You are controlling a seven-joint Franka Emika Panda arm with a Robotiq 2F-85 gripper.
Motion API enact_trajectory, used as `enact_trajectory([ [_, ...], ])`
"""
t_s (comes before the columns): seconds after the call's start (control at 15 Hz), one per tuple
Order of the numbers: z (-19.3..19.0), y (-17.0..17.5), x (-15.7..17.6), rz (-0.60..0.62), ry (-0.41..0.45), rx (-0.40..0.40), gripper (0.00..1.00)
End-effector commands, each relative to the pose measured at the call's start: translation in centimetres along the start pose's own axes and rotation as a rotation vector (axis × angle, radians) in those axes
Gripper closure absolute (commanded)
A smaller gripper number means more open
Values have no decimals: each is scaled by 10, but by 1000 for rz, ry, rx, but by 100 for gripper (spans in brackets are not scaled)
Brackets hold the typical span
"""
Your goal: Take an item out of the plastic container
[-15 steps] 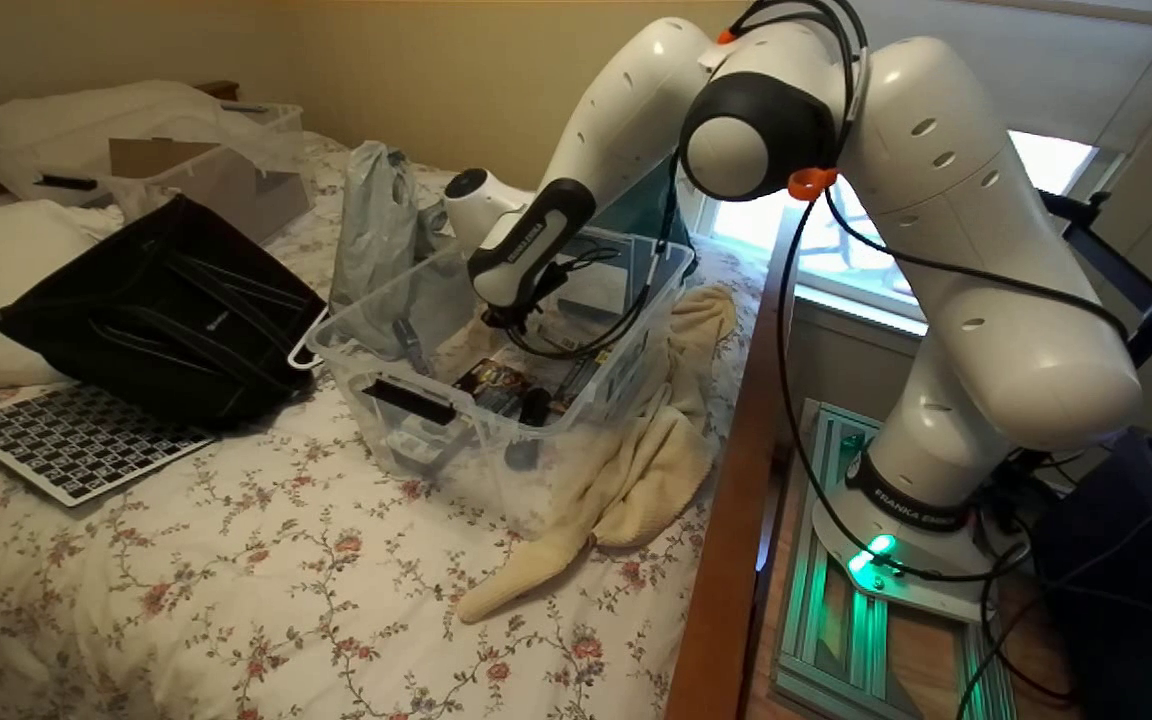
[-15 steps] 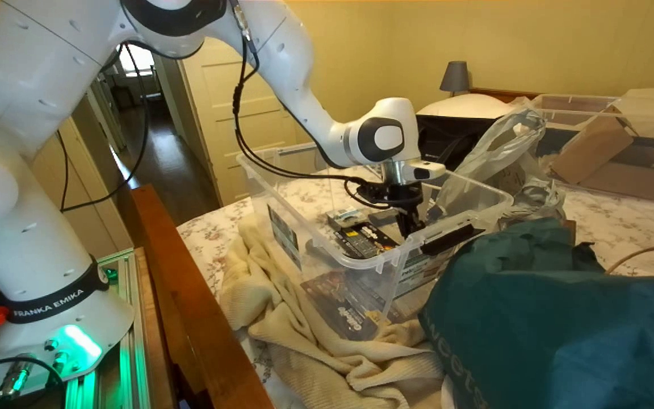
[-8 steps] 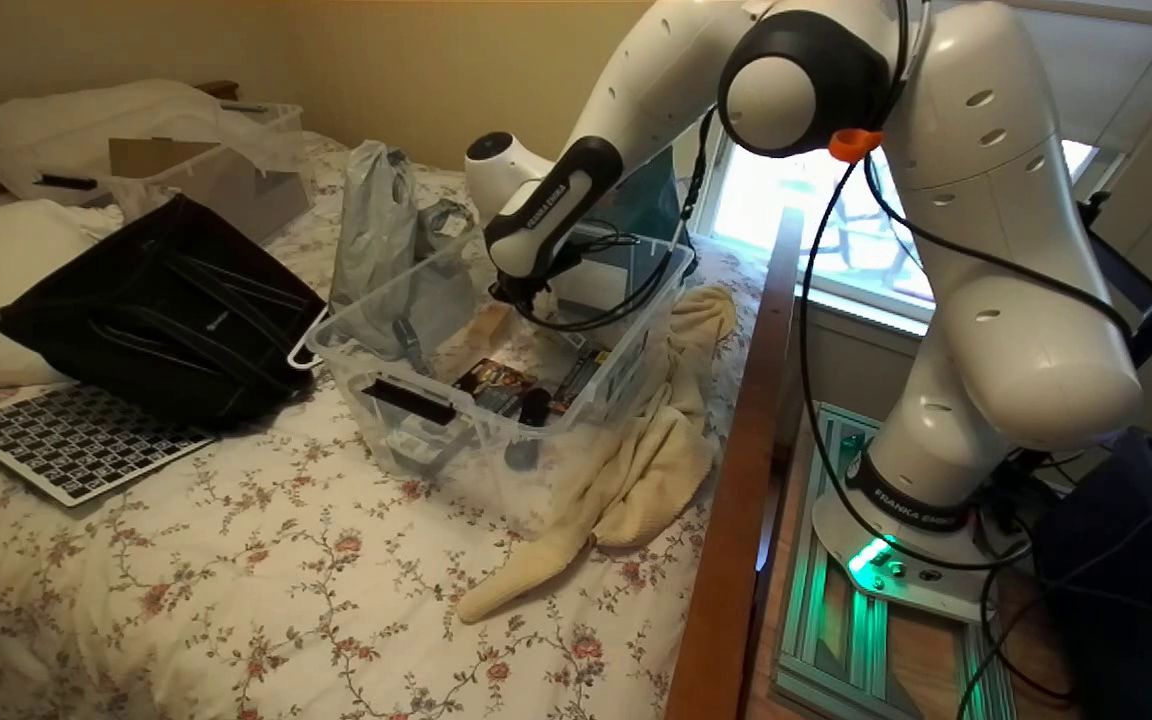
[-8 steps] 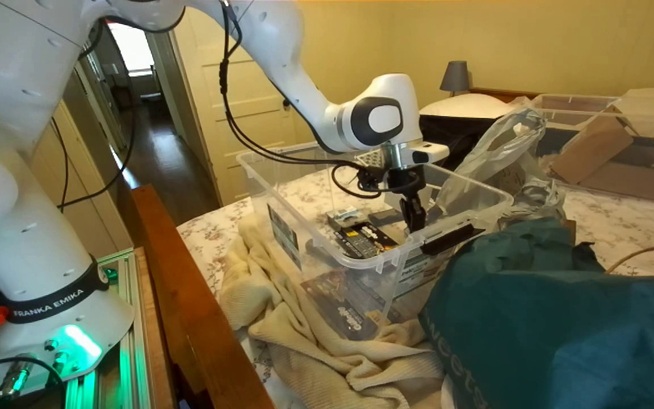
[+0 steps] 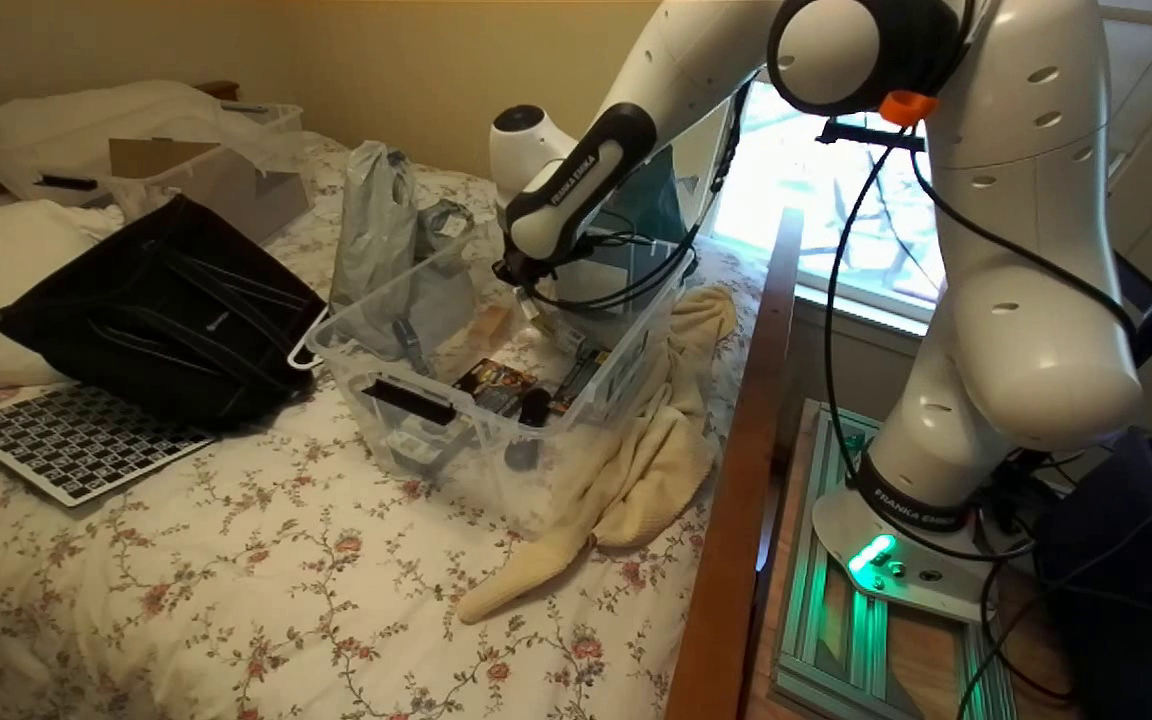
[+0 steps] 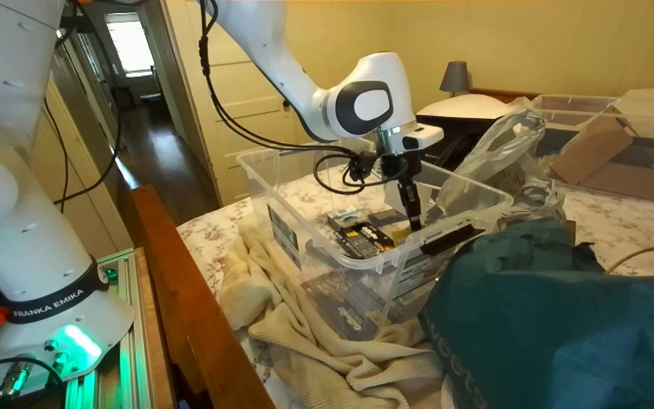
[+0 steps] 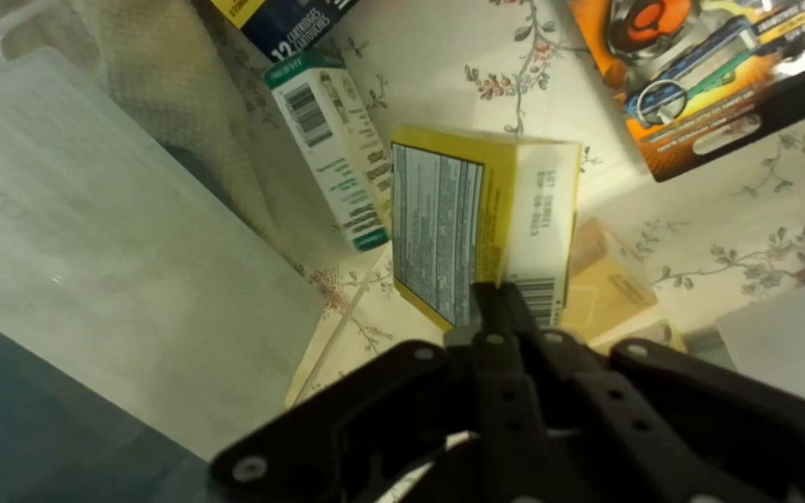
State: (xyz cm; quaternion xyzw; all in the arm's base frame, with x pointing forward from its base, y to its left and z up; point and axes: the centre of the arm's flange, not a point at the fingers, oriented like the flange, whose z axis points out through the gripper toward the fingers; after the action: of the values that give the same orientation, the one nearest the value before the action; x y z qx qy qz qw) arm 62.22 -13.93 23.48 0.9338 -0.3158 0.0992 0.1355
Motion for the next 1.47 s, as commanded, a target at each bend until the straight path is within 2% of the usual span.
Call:
enact_trajectory([
  [0.0, -35, 18, -20, 60, 75, 46, 100],
  [0.4, -72, 28, -32, 121, 184, 86, 100],
  [0.93, -130, 28, -55, 154, 356, 55, 100],
  [1.2, -149, 27, -50, 148, 456, 74, 100],
  [1.4, -159, 25, -43, 132, 494, 97, 100],
])
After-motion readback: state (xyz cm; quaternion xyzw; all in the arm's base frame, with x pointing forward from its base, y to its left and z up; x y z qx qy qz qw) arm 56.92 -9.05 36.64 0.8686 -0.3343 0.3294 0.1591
